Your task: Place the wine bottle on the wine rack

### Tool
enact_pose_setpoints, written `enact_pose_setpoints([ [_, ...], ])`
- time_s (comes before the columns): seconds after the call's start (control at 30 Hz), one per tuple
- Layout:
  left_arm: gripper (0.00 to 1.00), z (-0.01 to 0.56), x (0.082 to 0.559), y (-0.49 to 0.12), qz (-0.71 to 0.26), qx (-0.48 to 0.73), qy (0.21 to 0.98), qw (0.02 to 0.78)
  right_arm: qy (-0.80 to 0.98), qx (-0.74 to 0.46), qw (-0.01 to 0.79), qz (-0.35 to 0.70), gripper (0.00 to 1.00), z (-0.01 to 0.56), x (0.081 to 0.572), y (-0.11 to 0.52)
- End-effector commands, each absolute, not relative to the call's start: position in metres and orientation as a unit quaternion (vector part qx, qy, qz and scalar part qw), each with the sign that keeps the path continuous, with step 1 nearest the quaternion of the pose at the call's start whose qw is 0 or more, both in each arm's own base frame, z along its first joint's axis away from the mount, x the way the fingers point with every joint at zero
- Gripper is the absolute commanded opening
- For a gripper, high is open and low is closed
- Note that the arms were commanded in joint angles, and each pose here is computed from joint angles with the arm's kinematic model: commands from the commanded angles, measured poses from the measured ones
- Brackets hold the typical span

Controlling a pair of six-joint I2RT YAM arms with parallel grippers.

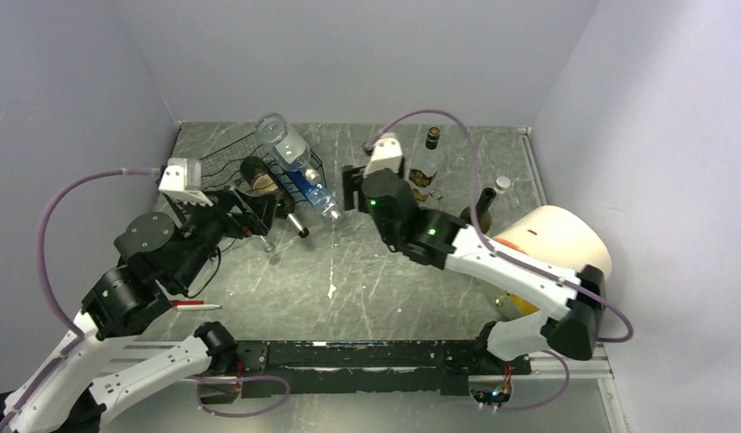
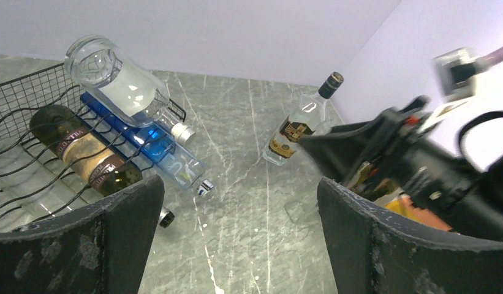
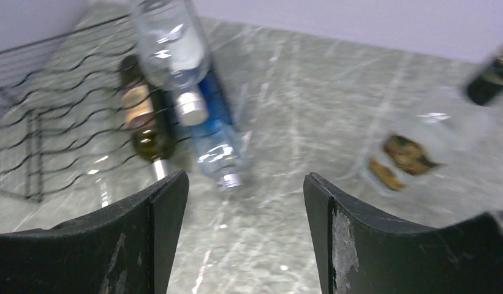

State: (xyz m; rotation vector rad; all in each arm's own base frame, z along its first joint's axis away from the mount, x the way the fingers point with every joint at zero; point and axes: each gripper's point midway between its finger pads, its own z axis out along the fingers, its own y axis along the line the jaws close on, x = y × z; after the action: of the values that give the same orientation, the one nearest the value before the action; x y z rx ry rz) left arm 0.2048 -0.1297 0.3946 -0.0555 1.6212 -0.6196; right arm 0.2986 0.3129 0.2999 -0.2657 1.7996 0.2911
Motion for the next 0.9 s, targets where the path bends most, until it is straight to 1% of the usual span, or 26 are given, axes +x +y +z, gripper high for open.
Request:
enact_pose_setpoints([
  [0.0, 0.99, 0.395, 0.209, -0.139, -0.281, -0.012, 0.705, 0.651, 0.779, -0.021, 0.626, 0.000, 0.73, 0.312, 0.305, 0.222],
  [0.1, 0.99, 0.395, 0.209, -0.144, -0.287, -0.001, 0.699, 0.655, 0.769, 0.023, 0.638, -0.041, 0.73, 0.320, 0.303, 0.182],
  [0.17, 0.99, 0.393, 0.213, -0.146, -0.286, -0.004, 0.698, 0.656, 0.764, 0.033, 0.642, -0.047, 0.73, 0.319, 0.303, 0.169],
  [0.37, 0.99, 0.383, 0.221, -0.148, -0.270, -0.017, 0.714, 0.646, 0.776, 0.082, 0.620, -0.081, 0.74, 0.291, 0.299, 0.132],
  [0.5, 0.99, 0.380, 0.225, -0.157, -0.273, -0.006, 0.713, 0.646, 0.782, 0.077, 0.615, -0.067, 0.74, 0.275, 0.300, 0.131],
  [0.63, 0.99, 0.377, 0.228, -0.163, -0.276, 0.002, 0.715, 0.642, 0.790, 0.085, 0.602, -0.080, 0.75, 0.263, 0.302, 0.127],
  [0.73, 0.99, 0.374, 0.230, -0.164, -0.270, -0.001, 0.720, 0.639, 0.800, 0.073, 0.593, -0.063, 0.75, 0.253, 0.303, 0.133],
  [0.87, 0.99, 0.372, 0.231, -0.165, -0.272, -0.001, 0.720, 0.638, 0.809, 0.055, 0.582, -0.064, 0.67, 0.236, 0.304, 0.135],
])
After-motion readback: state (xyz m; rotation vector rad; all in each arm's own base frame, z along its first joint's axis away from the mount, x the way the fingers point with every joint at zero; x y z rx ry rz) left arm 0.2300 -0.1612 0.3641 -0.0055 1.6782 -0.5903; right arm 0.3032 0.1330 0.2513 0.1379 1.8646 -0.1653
